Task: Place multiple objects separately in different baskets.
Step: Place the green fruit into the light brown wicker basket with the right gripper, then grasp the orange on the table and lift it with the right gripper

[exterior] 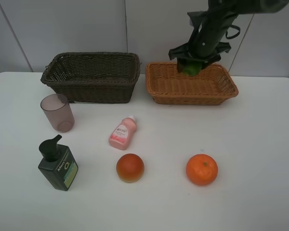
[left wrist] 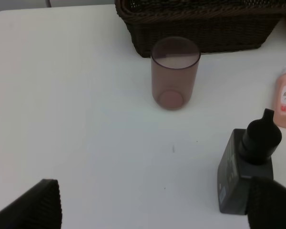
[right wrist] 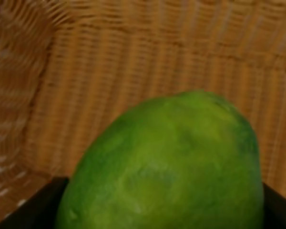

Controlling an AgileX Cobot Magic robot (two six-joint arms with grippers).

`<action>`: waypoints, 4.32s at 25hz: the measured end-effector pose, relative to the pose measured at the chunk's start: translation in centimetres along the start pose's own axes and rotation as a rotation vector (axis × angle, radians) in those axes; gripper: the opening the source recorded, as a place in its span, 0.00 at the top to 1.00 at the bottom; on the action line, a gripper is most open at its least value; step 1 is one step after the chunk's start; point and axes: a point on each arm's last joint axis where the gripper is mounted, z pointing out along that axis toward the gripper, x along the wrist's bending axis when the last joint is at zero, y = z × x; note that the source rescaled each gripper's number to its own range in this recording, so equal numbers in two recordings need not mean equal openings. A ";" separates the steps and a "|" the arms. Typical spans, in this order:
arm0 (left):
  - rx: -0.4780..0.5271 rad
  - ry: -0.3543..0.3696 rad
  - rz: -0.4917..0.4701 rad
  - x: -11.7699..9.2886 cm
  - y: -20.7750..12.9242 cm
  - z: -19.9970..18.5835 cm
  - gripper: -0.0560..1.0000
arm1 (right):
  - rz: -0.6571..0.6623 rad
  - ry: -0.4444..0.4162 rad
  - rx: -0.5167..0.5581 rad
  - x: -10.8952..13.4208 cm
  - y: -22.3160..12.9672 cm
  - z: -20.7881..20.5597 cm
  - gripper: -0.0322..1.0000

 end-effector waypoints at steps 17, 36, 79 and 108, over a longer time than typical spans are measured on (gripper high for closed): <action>0.000 0.000 0.000 0.0 0.0 0.0 0.00 | -0.065 -0.014 -0.054 0.1 -0.5 6.2 0.11; 0.000 0.001 0.000 0.0 0.0 0.0 0.00 | 0.060 0.094 0.200 0.9 -10.4 -5.6 0.00; 0.000 0.001 0.000 0.0 0.0 0.0 0.00 | 0.316 0.062 0.530 5.3 -22.3 -1.2 0.00; 0.000 0.001 0.000 0.0 0.0 0.0 0.00 | 0.307 0.058 0.558 6.0 -22.9 -0.5 0.59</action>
